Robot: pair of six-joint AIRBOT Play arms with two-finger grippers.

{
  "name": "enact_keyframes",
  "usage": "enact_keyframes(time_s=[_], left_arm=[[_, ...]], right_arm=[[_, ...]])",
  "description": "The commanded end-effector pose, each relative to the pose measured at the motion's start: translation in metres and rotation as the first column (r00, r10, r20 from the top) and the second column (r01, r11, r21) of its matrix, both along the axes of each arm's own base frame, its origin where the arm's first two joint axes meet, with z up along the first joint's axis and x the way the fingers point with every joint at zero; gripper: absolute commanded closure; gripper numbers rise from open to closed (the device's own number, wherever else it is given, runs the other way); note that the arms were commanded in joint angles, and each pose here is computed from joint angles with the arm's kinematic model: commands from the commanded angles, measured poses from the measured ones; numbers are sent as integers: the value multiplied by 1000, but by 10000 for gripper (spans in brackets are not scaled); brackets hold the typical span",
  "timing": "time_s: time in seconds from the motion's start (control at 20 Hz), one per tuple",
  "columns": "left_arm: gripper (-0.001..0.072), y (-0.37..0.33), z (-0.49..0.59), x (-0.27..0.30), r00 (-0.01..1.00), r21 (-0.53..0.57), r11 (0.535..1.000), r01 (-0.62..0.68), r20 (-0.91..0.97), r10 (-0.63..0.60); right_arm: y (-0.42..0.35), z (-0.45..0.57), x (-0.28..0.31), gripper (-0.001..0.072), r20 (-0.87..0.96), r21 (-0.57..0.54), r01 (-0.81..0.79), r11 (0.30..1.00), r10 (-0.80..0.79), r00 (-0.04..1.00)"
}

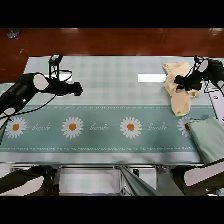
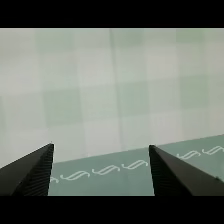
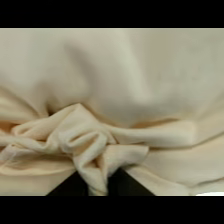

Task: Fold the shirts.

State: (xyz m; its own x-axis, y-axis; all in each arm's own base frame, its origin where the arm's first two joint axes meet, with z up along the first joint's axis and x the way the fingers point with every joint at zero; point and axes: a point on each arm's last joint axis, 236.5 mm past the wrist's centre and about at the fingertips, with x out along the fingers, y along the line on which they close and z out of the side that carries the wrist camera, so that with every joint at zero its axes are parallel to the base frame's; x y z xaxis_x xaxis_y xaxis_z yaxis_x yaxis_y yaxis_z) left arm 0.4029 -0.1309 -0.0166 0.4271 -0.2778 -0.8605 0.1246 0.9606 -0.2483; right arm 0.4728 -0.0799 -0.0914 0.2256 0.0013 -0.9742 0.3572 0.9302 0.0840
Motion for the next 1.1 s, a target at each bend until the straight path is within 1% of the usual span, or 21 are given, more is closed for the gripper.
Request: enact_keyframes(time_s=[0.0, 0.1, 0.2, 0.3, 0.35, 0.5, 0.55, 0.7, 0.75, 0.8, 0.85, 0.95, 1.05], left_arm=[[5, 28, -7, -26, 992, 91, 995, 28, -122, -17], [5, 73, 9, -37, 986, 181, 984, 4, -166, 27], [6, 101, 41, -48, 987, 186, 981, -54, -137, 81], [6, 107, 69, -72, 991, 168, 982, -85, -92, 102], [6, 103, 76, -84, 993, 147, 985, -90, -56, 99], [6, 74, 79, -128, 995, 0, 995, -103, -10, 103], [6, 65, 76, -138, 995, -42, 994, -101, -6, 101], [6, 49, 64, -158, 995, -125, 987, -103, -15, 101], [6, 44, 58, -161, 994, -144, 984, -104, -32, 101], [6, 42, 53, -163, 994, -154, 982, -107, -50, 100], [6, 42, 50, -163, 993, -154, 982, -110, -57, 102], [6, 43, 52, -156, 993, -157, 981, -118, -36, 113], [6, 45, 55, -149, 992, -161, 979, -126, -7, 126]], right_arm=[[25, 38, 10, 686, 19, 110, -94, 989, 92, 996], [28, 111, 37, 686, 181, 84, -137, 987, 120, 976], [33, 212, 60, 686, 420, 41, -153, 987, 122, 899], [44, 330, 63, 686, 669, 10, -158, 987, 110, 735], [50, 378, 55, 686, 744, -13, -166, 986, 120, 657], [79, 487, 6, 686, 866, -131, -207, 970, 213, 452], [88, 508, -12, 686, 881, -167, -218, 962, 244, 406], [120, 564, -65, 686, 914, -258, -248, 934, 319, 252], [128, 580, -82, 687, 923, -272, -251, 929, 325, 206], [136, 588, -96, 686, 926, -278, -265, 923, 331, 181], [147, 589, -110, 686, 922, -284, -296, 912, 345, 179], [180, 565, -129, 687, 889, -272, -426, 863, 395, 232], [224, 518, -134, 686, 835, -226, -576, 786, 461, 302]])
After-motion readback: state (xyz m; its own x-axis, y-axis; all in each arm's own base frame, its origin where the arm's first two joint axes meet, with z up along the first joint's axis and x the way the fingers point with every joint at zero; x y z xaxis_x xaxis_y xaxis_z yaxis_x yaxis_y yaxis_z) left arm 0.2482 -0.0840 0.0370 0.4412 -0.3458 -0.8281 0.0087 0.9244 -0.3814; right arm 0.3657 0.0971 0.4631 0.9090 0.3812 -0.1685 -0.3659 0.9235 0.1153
